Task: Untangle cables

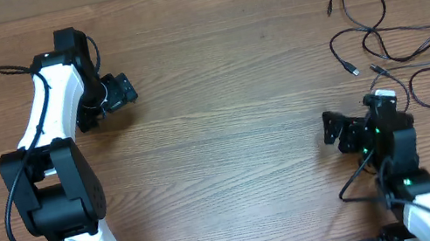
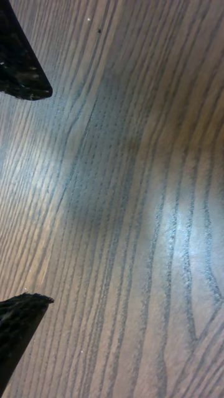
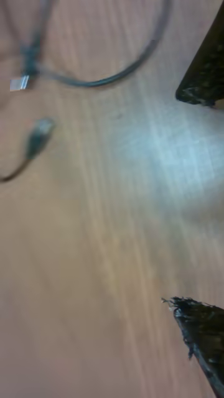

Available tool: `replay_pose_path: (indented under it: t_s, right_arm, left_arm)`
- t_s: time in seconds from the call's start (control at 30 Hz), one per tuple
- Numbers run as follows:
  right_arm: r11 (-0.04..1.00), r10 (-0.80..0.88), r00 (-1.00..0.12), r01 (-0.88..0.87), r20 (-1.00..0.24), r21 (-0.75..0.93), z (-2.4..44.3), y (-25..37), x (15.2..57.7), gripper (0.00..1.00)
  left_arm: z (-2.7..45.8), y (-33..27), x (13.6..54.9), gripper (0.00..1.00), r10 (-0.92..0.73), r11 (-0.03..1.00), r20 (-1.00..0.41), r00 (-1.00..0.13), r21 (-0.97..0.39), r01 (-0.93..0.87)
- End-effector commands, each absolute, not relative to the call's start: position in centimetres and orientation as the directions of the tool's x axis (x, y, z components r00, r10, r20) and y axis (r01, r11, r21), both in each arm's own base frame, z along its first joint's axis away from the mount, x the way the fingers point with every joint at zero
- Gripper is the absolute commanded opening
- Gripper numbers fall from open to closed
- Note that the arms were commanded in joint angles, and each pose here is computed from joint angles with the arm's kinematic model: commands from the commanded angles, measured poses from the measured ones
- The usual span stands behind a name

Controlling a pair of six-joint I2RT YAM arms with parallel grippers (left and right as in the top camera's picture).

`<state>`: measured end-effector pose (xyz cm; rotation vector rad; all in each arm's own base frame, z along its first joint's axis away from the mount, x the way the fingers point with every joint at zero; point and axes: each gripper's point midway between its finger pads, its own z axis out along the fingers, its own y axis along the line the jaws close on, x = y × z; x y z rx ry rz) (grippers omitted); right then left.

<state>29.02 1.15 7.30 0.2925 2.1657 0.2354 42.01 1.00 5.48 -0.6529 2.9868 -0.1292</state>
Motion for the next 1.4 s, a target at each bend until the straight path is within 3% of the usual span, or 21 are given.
replay_pose_path:
  t_s: [0.0,0.5,0.67,0.97,1.13,1.37]
  right_arm:
    - [0.952,0.286,-0.517,0.060,-0.806,0.300,6.7,2.0,28.1,1.00]
    - [0.955,0.278,-0.437,0.034,-0.855,0.293,7.0,1.8,26.2,1.00]
    - [0.966,0.242,-0.456,0.028,-0.857,0.257,6.8,1.6,24.8,1.00]
    - [0.961,0.248,-0.235,-0.061,-0.940,0.269,12.6,2.2,25.2,1.00]
    - [0.961,0.250,-0.046,-0.107,-0.967,0.254,17.1,2.1,24.5,1.00]
    - [0.979,0.163,-0.037,-0.115,-0.986,0.166,17.1,2.1,24.5,1.00]
  left_arm:
    - [5.3,0.8,41.9,1.00,-0.406,0.912,-0.060,-0.912,-0.091,-0.400]
    - [5.3,0.8,41.9,1.00,-0.406,0.912,-0.059,-0.912,-0.091,-0.400]
    - [5.3,0.8,41.9,1.00,-0.406,0.912,-0.059,-0.912,-0.091,-0.400]
    - [5.3,0.8,41.9,0.99,-0.406,0.912,-0.060,-0.912,-0.091,-0.400]
    - [5.3,0.8,41.9,0.99,-0.406,0.912,-0.059,-0.912,-0.091,-0.400]
    - [5.3,0.8,41.9,1.00,-0.406,0.912,-0.059,-0.912,-0.091,-0.400]
